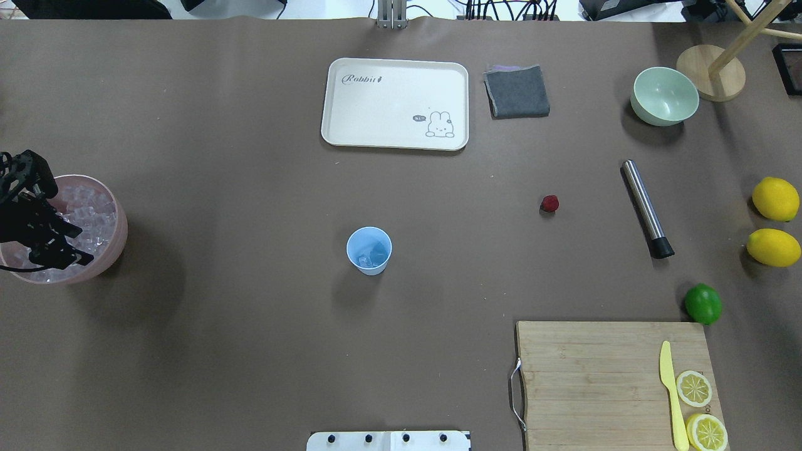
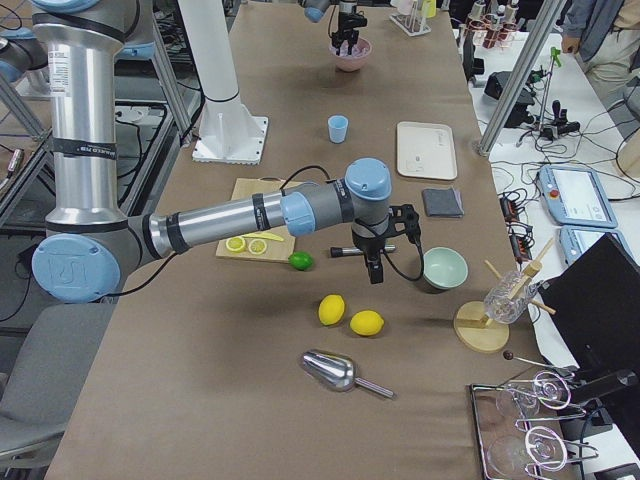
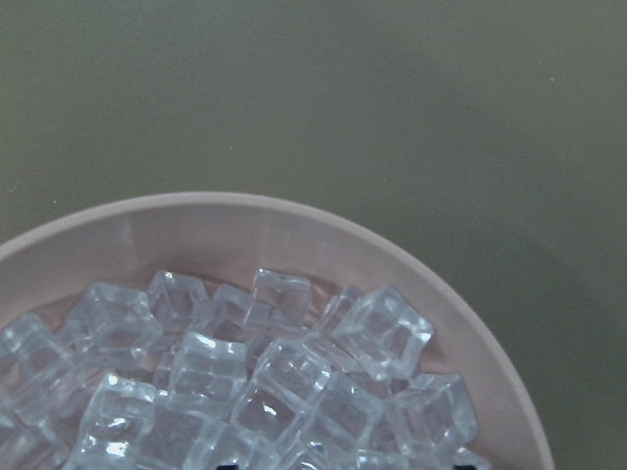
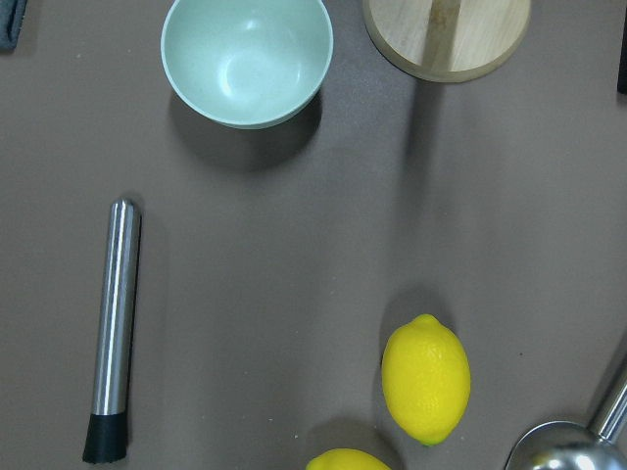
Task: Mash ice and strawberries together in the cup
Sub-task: 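Close the left gripper on a third ice cube, then carry the ice cube with the left gripper over the light-blue cup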
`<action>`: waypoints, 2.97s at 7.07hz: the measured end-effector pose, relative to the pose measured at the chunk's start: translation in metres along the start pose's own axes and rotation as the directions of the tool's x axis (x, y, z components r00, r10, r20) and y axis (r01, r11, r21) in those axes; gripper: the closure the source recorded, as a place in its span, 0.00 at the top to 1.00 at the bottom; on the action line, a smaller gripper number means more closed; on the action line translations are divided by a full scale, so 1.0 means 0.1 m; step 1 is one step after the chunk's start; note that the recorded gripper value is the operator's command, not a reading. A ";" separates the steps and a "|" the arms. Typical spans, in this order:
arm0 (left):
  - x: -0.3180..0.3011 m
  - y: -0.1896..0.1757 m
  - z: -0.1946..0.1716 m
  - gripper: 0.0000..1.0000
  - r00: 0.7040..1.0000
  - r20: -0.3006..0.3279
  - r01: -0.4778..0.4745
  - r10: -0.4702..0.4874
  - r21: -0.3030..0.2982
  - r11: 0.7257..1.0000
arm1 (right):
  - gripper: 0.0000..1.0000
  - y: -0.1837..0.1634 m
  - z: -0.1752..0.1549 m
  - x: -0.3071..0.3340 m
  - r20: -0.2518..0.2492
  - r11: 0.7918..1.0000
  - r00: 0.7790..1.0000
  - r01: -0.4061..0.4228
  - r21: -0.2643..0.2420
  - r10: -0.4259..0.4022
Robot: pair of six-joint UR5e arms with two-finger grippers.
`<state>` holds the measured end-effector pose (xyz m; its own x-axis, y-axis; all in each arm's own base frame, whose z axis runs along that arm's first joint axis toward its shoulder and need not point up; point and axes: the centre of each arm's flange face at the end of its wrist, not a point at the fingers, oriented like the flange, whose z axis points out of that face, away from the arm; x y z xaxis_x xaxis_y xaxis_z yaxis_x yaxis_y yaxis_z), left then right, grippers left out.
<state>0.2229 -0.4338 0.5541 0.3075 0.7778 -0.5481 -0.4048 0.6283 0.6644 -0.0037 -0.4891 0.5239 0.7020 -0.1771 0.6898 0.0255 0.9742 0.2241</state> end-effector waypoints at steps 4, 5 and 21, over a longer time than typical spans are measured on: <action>0.00 0.01 -0.02 0.00 1.000 -0.015 0.006 -0.006 0.001 1.000 | 1.00 0.00 0.00 0.00 0.000 1.000 1.000 0.002 0.001 -0.002; -0.04 0.00 -0.09 0.00 1.000 -0.020 0.014 -0.013 0.011 1.000 | 1.00 0.00 0.00 0.00 0.002 1.000 1.000 0.003 0.000 -0.003; 1.96 -2.99 -0.28 0.00 0.960 -0.142 0.276 -0.241 0.337 0.900 | 1.00 0.03 0.01 -0.04 0.048 1.000 0.999 -0.004 -0.011 0.004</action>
<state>0.3800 -0.4696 0.2342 0.2703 0.5927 -0.7587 0.0104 0.7862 0.6179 -0.0071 -0.4858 0.5221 0.6670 -0.1795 0.7231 0.0304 0.9763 0.2143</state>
